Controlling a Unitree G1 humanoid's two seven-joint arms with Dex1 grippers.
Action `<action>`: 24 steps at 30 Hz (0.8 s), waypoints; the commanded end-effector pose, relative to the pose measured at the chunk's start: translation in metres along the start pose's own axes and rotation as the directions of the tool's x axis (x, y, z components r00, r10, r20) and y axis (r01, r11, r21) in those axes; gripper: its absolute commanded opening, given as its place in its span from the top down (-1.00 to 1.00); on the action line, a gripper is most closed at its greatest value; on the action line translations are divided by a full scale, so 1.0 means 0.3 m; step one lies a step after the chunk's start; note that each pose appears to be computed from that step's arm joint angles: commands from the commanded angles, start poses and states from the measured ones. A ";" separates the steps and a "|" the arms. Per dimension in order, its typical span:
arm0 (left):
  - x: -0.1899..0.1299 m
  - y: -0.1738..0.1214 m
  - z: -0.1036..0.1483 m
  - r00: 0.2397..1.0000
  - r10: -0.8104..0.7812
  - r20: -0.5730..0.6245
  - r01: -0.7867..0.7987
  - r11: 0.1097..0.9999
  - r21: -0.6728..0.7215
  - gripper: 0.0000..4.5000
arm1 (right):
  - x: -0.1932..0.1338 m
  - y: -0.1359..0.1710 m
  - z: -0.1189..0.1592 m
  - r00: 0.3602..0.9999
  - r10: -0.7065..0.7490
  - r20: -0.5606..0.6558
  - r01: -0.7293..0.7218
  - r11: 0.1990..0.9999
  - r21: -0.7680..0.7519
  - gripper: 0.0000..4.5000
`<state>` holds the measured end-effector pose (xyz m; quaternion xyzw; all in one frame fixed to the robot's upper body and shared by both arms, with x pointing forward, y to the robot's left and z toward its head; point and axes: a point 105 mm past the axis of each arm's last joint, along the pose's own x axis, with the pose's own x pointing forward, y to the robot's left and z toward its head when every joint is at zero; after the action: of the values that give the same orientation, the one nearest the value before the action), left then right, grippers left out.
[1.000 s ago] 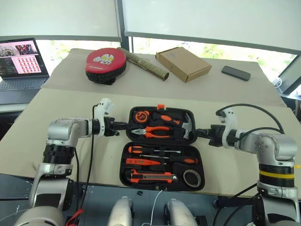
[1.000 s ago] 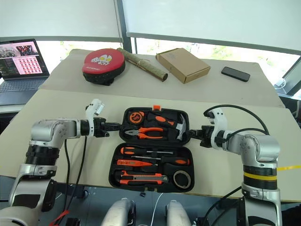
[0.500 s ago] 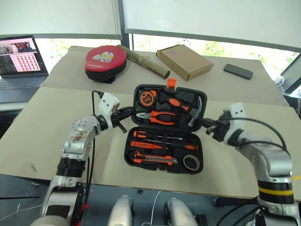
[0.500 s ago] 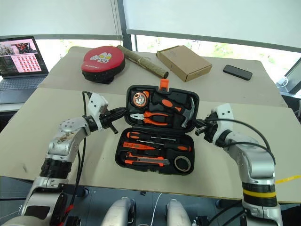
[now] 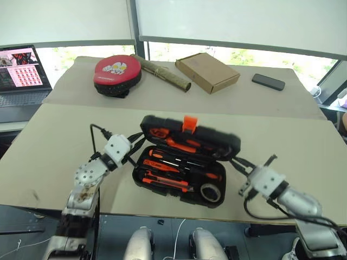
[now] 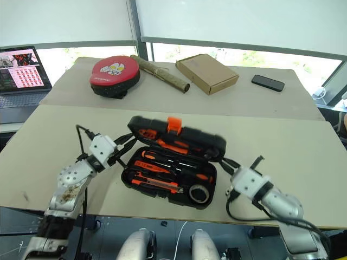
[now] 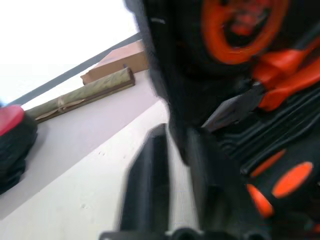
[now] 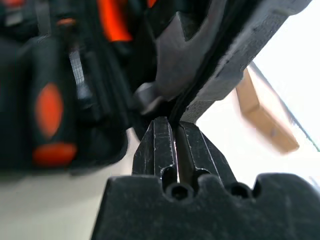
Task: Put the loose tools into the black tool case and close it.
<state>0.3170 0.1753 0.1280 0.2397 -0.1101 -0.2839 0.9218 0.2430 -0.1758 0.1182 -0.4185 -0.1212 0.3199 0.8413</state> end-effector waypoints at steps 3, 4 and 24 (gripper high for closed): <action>-0.193 0.144 -0.024 0.975 0.182 -0.127 -0.185 0.983 -0.013 -0.40 | -0.142 -0.069 0.047 0.999 -0.019 -0.035 0.016 0.998 -0.064 0.14; -0.217 0.156 -0.022 0.973 0.173 -0.150 -0.180 0.983 -0.034 -0.58 | -0.165 -0.068 0.056 0.998 0.009 -0.058 -0.009 1.000 -0.003 -0.03; 0.231 0.063 -0.027 0.837 -0.511 -0.196 0.535 0.840 0.093 0.77 | -0.091 0.302 0.137 0.729 0.679 0.085 -0.632 0.620 0.464 1.00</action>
<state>0.3779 0.1651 0.1258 0.3198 0.0368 -0.4836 0.8140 0.1572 -0.1312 0.0799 -0.2301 0.1582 0.6056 0.7452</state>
